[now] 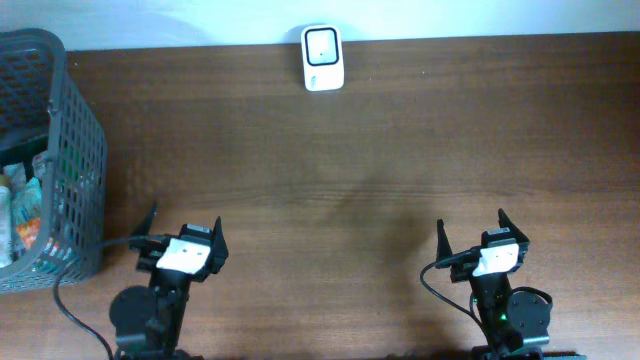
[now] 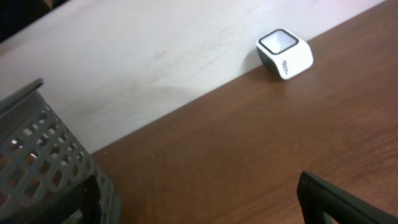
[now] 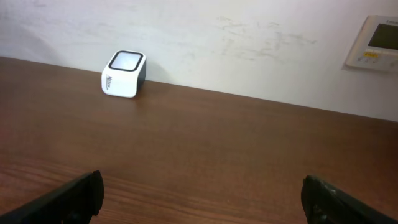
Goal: Scan the item barcode
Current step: 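Move the left gripper over the grey basket and reach inside, then grasp the small orange box and place it on the table center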
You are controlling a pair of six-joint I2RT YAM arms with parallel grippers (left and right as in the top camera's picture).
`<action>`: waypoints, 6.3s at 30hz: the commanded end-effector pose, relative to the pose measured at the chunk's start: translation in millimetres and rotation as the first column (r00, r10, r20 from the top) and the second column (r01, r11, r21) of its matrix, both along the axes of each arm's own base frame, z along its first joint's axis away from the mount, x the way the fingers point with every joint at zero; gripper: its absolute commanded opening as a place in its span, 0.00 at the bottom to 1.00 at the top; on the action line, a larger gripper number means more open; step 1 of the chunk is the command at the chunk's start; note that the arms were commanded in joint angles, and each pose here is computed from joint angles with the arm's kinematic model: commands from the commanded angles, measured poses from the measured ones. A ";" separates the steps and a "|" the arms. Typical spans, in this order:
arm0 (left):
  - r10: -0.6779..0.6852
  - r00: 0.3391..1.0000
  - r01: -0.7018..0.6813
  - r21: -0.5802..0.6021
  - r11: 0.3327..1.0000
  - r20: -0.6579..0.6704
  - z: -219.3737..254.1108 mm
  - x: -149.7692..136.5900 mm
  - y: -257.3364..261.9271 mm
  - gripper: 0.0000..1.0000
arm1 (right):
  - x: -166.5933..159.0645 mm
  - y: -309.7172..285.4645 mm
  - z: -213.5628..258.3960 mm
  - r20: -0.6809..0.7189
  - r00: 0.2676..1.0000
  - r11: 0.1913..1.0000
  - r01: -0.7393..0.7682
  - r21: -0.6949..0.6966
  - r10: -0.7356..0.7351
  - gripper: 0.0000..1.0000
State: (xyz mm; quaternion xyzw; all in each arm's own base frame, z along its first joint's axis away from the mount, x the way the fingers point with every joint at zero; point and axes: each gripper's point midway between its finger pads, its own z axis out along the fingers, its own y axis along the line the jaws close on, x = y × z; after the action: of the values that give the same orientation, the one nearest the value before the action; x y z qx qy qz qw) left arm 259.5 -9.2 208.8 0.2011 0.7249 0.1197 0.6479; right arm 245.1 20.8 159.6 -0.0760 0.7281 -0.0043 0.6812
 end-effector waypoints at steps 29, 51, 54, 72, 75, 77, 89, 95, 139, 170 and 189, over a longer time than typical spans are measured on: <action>-0.146 0.988 0.143 -0.048 0.989 -0.057 56.8 14.5 -24.5 0.99 | 0.0 0.4 -2.7 -0.001 1.000 1.000 -0.003 -0.005 0.003 0.98; -0.398 0.809 0.299 -0.280 0.912 -0.433 32.3 30.7 -63.8 0.99 | 0.0 0.3 -2.7 -0.001 1.000 1.000 -0.003 -0.005 0.003 0.98; -0.482 0.774 0.365 -0.333 0.869 -0.409 36.9 23.3 -77.9 0.99 | 0.0 0.4 -2.7 -0.001 1.000 1.000 -0.003 -0.005 0.003 0.98; -0.150 0.829 -0.082 -0.383 0.920 -0.539 48.4 56.8 -27.0 0.99 | 0.0 0.4 -2.8 -0.001 1.000 1.000 -0.003 -0.005 0.003 0.98; -0.127 0.793 -0.126 -0.365 0.922 -0.595 50.4 61.2 -22.5 0.99 | 0.0 0.4 -2.7 -0.001 1.000 1.000 -0.003 -0.005 0.003 0.99; -0.145 0.788 -0.116 -0.375 0.920 -0.599 52.8 61.4 -25.4 0.99 | 0.0 0.4 -2.7 -0.001 1.000 1.000 -0.003 -0.006 0.003 0.98; -0.009 0.849 -0.251 -0.419 0.873 -0.528 104.8 90.5 -3.4 0.98 | 0.0 0.4 -2.8 -0.001 1.000 1.000 -0.003 -0.005 0.003 0.98; 0.509 0.730 -0.676 -0.376 0.633 -0.455 178.2 76.5 104.4 0.99 | 0.0 0.4 -2.7 -0.001 1.000 1.000 -0.003 -0.005 0.003 0.98; 0.341 -0.072 -0.972 0.142 0.186 -0.937 -138.0 26.5 321.5 0.05 | 0.0 0.4 -2.8 -0.001 1.000 1.000 -0.003 -0.005 0.003 0.98; 0.425 0.765 -0.628 -0.414 0.658 -0.484 203.4 97.3 129.5 0.00 | 0.0 0.4 -2.7 -0.001 1.000 1.000 -0.003 -0.005 0.003 0.98; 0.015 0.351 -0.522 -0.183 0.833 -0.936 -141.8 143.3 -132.2 0.00 | 0.0 0.4 -2.7 -0.001 1.000 1.000 -0.003 -0.005 0.003 0.98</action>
State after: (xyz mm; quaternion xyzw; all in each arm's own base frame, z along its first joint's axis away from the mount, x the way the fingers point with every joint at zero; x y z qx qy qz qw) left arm 404.1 -131.6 92.8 -0.0507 0.9820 -0.0748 0.1656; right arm 245.1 20.8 159.6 -0.0759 0.7281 -0.0042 0.6812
